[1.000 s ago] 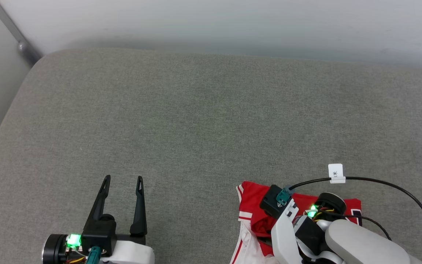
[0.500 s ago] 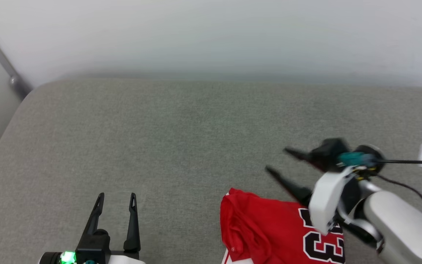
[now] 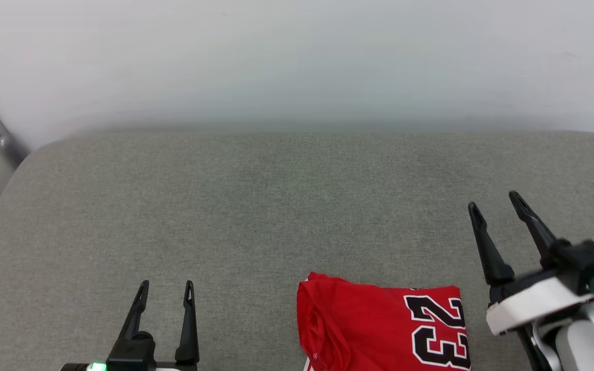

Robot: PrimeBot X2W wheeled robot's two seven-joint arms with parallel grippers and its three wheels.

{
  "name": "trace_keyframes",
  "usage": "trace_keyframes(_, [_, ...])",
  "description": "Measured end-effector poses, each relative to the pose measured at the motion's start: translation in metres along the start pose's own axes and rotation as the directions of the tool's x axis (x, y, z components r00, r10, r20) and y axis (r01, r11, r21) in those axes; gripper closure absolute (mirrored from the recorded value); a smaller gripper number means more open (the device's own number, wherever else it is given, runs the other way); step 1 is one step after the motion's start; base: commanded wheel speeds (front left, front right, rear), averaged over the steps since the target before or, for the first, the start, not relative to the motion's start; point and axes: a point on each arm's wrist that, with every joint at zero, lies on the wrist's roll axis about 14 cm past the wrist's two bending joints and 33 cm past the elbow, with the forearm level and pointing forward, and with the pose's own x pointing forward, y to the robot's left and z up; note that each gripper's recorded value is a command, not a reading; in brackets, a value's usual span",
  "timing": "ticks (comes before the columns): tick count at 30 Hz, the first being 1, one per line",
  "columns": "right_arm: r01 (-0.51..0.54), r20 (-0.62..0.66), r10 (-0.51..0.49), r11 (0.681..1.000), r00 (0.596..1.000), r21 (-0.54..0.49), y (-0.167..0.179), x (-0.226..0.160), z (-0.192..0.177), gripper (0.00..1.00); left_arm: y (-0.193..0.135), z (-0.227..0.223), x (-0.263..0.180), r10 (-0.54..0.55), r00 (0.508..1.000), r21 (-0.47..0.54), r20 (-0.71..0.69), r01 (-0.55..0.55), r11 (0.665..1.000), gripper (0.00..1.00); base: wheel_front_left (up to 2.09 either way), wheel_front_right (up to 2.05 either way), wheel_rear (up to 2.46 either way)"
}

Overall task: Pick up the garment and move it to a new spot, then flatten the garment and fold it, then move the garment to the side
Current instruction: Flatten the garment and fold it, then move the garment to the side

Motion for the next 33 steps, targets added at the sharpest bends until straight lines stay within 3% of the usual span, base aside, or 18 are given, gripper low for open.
trace_keyframes(14, [0.206,-0.009,-0.206,0.973,0.978,0.103,-0.009,-0.06,-0.009,0.0,0.0,0.001,-0.005,0.0,1.0,-0.01,0.0,0.0,1.0,0.0,0.0,0.0,0.0])
trace_keyframes(33, [0.235,-0.056,-0.229,0.963,0.972,0.131,-0.008,-0.079,-0.021,0.0,0.0,0.001,-0.012,0.005,1.0,-0.029,0.001,-0.005,1.0,0.0,0.0,0.0,0.0])
